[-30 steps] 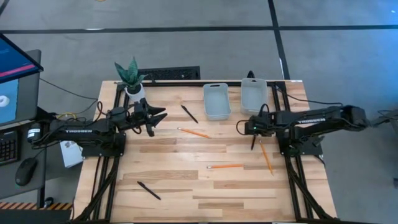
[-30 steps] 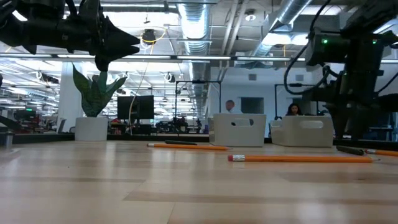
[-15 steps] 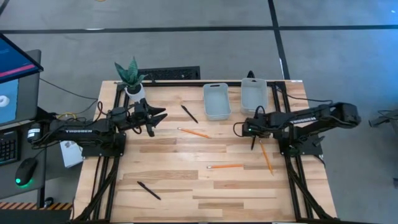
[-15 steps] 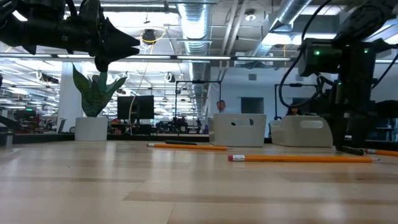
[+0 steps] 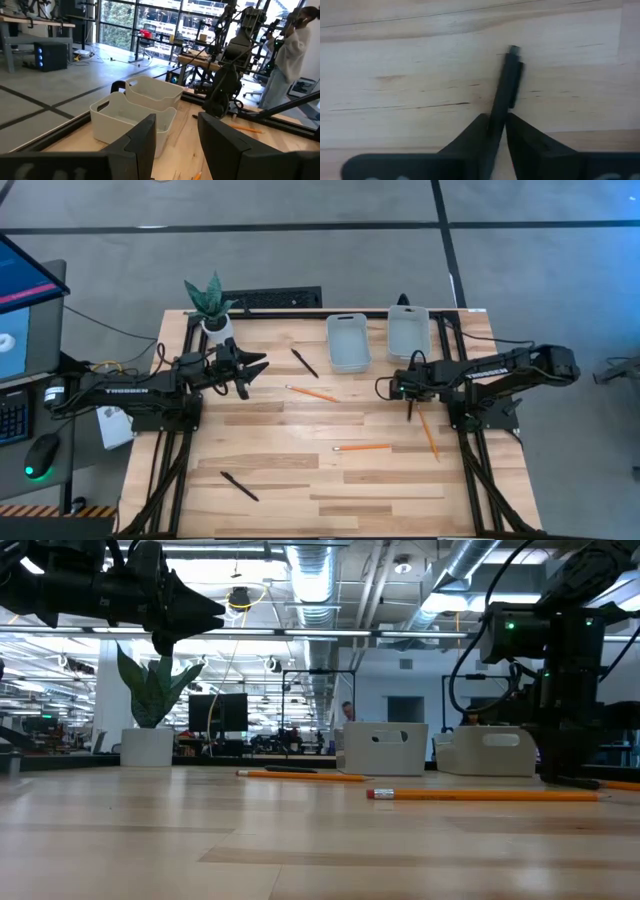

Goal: Sort pens & pencils
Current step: Put the top right black pen into the right gray bin

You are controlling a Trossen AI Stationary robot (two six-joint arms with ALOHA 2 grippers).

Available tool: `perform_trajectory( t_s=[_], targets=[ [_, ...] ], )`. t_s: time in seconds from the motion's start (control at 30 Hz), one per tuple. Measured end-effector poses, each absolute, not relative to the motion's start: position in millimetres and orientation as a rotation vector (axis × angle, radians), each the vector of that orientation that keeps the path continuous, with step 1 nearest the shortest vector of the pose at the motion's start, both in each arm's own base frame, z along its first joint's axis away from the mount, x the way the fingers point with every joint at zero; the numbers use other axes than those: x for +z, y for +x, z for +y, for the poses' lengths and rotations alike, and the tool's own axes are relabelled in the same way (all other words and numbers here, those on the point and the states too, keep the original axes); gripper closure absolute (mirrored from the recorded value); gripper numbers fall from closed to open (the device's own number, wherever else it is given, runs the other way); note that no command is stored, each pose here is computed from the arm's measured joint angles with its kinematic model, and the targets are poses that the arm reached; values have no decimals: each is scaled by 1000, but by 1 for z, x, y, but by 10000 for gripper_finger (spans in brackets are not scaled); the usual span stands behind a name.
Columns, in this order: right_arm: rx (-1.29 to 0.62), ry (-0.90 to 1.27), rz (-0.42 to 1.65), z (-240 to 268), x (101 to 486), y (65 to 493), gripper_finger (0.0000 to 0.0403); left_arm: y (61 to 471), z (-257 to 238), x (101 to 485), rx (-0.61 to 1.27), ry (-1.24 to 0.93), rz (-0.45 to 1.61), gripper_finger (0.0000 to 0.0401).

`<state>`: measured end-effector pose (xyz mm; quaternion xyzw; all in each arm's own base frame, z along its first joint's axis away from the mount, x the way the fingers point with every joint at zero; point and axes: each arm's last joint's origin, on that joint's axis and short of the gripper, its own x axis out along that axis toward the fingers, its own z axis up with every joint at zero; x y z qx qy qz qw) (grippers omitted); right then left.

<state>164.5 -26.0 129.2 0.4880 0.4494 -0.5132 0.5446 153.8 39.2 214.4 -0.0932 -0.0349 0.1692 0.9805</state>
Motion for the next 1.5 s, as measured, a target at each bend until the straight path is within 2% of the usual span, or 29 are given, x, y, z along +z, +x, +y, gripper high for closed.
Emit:
perform_trajectory(
  t_s=[0.17, 0.57, 0.87, 1.2, 1.5],
  targets=[
    [-1214, 1157, 1066, -26, 129, 165, 339, 154, 39, 214, 341, -188, -70, 266],
    [-1209, 1154, 1072, -26, 130, 165, 336, 154, 39, 214, 341, -187, -70, 266],
    [-1115, 1140, 1075, -27, 142, 178, 336, 154, 39, 214, 342, -173, -68, 266],
    [-969, 1092, 1029, -30, 171, 200, 336, 154, 39, 214, 343, -173, -68, 266],
    [-821, 1010, 914, -41, 217, 226, 336, 154, 39, 214, 344, -173, -68, 266]
  ],
)
